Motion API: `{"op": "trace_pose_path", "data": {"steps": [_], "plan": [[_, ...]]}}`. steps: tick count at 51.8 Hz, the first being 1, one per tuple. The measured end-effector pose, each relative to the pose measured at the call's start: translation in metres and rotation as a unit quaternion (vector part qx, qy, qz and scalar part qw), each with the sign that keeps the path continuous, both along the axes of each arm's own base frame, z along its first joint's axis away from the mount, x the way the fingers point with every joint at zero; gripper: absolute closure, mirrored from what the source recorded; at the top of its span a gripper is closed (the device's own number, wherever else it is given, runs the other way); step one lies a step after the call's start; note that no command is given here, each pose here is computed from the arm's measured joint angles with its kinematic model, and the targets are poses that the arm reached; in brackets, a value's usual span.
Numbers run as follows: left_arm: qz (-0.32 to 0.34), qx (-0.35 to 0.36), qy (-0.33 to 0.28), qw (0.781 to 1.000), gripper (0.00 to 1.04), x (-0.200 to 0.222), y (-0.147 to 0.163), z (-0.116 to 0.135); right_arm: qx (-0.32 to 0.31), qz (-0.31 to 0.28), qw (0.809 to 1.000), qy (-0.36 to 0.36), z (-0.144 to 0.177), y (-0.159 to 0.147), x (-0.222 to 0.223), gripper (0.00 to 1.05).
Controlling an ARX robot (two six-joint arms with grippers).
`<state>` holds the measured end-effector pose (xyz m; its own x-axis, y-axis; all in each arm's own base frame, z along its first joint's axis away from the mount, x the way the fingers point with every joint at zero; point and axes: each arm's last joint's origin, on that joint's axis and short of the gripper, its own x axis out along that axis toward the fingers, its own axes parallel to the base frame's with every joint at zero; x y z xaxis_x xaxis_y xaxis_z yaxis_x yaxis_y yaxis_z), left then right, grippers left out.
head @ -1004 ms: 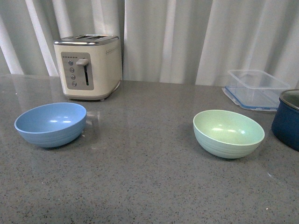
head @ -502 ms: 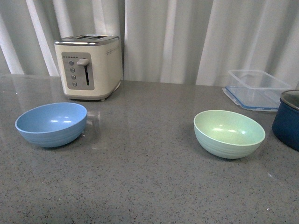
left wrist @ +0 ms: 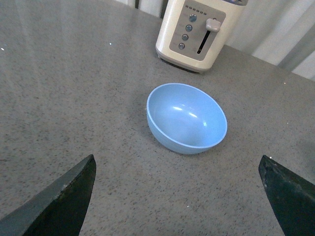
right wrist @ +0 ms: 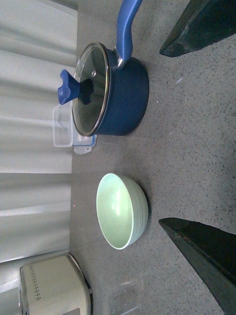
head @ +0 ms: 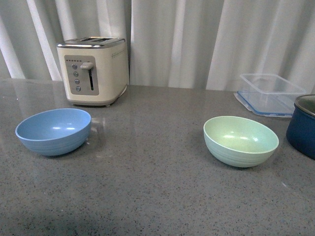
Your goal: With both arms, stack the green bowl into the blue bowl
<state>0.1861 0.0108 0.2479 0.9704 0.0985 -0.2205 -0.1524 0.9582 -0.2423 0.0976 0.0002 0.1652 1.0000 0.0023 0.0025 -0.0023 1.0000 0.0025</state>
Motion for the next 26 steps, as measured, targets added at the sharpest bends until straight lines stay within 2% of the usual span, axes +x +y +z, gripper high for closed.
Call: {"op": "trace_pose_path", "data": {"steps": [7,14,26], "plan": [[0.008,-0.022,0.018,1.0,0.07,0.031,0.004,0.01,0.0,0.0,1.0,0.0,0.0,0.0,0.0,0.1],[0.02,-0.049,0.06,0.997,0.07,0.061,0.01,0.001,0.0,0.0,1.0,0.0,0.0,0.0,0.0,0.1],[0.024,-0.098,0.088,0.991,0.07,0.108,0.015,0.001,0.0,0.001,1.0,0.0,0.0,0.0,0.0,0.1]]}}
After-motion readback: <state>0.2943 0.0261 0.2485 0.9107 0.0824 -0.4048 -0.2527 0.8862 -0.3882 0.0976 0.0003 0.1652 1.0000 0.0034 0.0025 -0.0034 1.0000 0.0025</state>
